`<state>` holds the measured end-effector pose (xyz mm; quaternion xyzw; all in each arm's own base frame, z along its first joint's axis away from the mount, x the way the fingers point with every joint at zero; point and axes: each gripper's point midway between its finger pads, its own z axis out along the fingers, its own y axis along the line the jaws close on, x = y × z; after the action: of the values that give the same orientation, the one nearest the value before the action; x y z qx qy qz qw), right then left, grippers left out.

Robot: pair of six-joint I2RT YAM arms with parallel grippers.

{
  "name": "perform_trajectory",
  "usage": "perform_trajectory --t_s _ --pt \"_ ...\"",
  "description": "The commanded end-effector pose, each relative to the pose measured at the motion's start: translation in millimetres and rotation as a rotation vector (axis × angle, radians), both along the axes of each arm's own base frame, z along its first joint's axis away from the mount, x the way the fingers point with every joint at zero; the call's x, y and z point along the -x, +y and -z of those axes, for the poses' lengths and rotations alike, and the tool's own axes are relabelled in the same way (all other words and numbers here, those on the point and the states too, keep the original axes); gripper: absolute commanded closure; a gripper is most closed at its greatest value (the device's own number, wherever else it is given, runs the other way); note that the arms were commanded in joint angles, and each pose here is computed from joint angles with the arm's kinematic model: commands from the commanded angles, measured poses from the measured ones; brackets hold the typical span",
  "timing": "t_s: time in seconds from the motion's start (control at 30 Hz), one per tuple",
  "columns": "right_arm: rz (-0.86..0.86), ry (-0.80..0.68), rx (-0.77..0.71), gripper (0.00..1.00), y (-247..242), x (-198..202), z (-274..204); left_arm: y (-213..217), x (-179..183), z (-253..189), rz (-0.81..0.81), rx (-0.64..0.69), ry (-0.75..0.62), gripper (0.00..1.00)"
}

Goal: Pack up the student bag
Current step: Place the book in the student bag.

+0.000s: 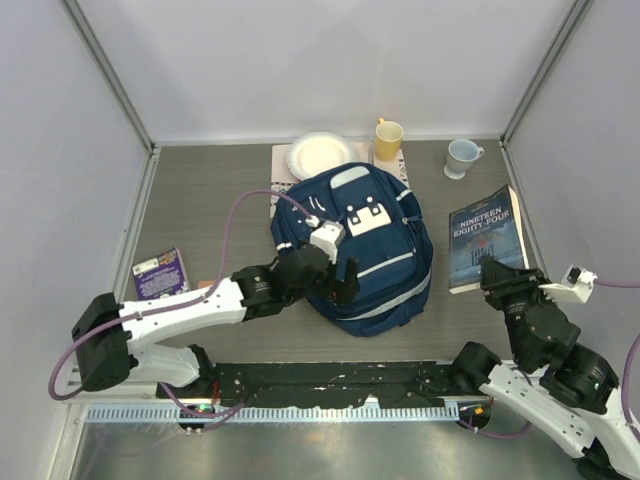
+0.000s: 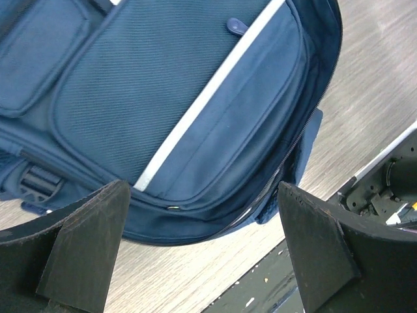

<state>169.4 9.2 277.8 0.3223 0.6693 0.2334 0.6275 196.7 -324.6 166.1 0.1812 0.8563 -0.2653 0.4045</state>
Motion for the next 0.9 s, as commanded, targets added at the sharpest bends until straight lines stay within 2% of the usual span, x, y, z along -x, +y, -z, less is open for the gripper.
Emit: perform_trajectory --t_s 0.0,0.23,0.53,0.87 --pt "0.059 -0.091 -0.106 0.99 -18.9 6.9 -34.7 -27.5 -2.6 -18.8 0.035 0.031 -0.050 0.00" --pt "0.049 -0.088 -0.113 0.99 -21.3 11.0 -32.1 -52.1 2.3 -21.7 0.077 0.030 -0.045 0.00" --pt "0.047 -0.089 -0.117 0.99 -23.9 13.9 -33.2 -55.5 7.3 -17.8 0.109 0.008 -0.042 0.01" --pt "0.029 -0.087 -0.131 0.99 -19.8 13.7 -32.6 -83.0 36.0 -4.3 0.329 -0.020 -0.022 0.00"
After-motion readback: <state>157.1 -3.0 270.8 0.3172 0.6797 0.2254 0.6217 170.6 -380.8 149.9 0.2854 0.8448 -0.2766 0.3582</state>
